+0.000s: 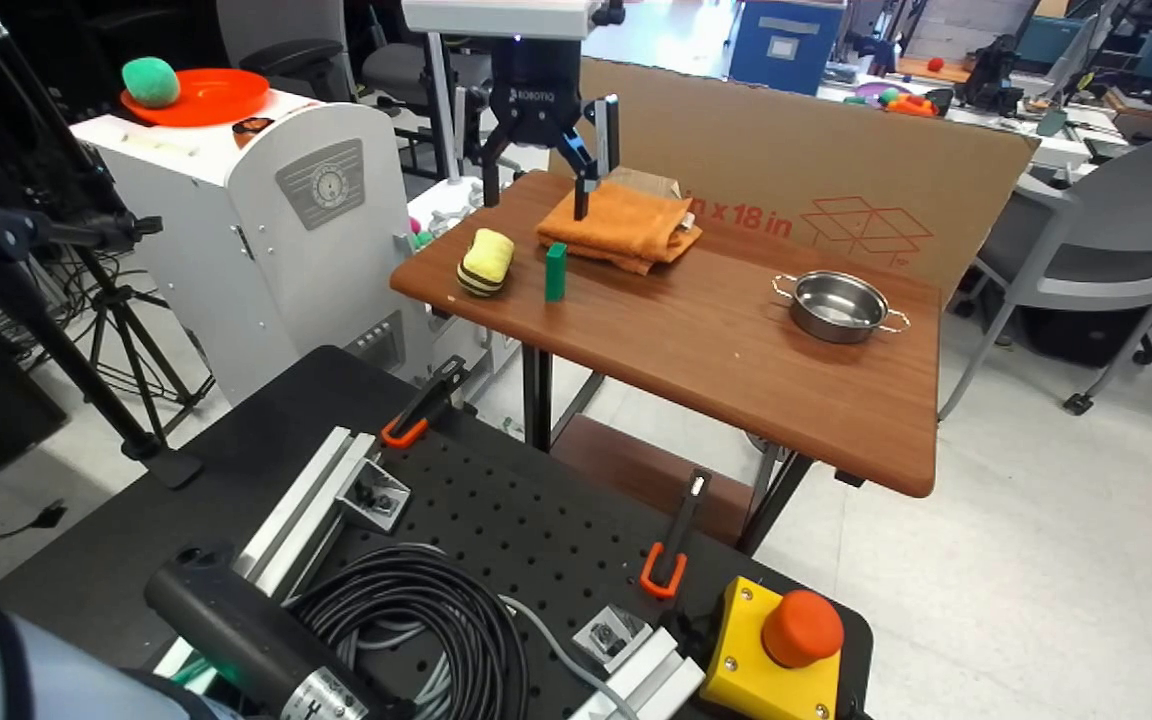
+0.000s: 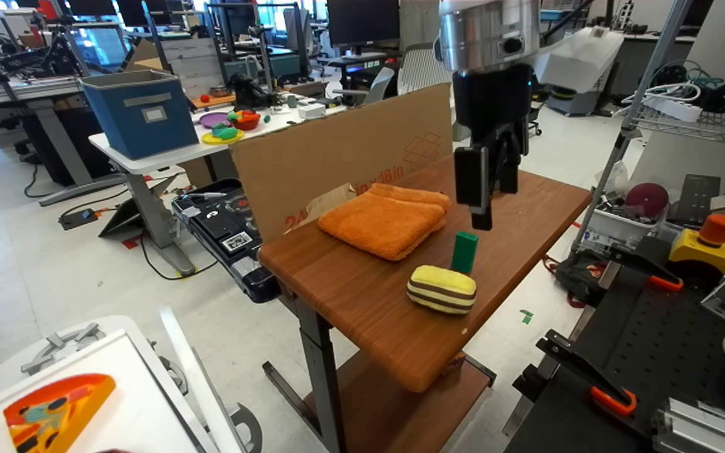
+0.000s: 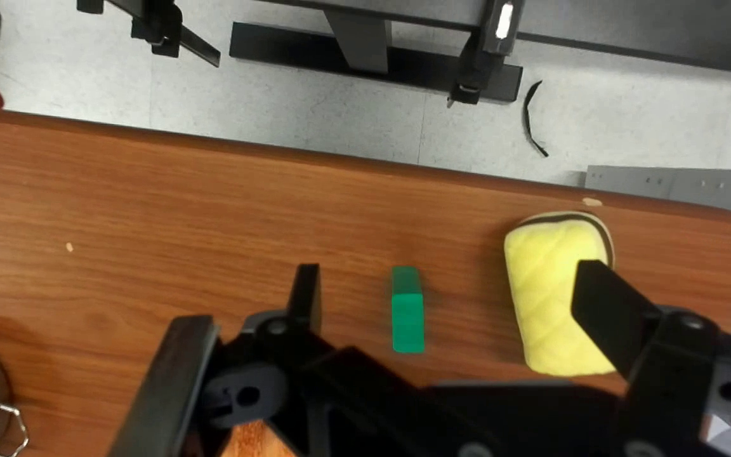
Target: Put the green block in the pot
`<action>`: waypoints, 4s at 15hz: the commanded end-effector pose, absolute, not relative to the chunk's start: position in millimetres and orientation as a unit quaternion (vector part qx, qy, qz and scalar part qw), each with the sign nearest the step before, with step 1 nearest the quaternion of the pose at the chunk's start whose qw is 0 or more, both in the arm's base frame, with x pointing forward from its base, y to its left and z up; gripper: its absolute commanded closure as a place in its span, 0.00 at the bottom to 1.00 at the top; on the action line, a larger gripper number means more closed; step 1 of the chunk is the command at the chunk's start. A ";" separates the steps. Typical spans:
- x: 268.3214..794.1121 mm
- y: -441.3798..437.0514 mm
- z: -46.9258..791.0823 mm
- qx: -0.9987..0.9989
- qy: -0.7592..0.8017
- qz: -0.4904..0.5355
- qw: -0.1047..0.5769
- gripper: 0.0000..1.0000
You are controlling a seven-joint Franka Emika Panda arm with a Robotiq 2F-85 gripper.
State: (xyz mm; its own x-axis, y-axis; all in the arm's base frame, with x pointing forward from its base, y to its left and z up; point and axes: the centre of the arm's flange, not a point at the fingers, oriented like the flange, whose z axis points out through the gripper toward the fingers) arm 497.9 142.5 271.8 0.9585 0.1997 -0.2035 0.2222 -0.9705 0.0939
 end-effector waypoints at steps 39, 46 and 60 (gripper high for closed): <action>605.4 69.5 294.0 0.994 0.069 -0.070 0.043 0.95; 673.3 -64.0 321.4 0.996 0.035 -0.060 0.061 0.95; 717.2 -141.8 211.6 0.986 0.063 -0.148 0.048 0.95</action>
State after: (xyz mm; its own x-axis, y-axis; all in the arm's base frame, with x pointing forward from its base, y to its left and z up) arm 697.0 -136.9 216.4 0.9601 0.0794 -0.2683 0.1076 -0.9899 0.0919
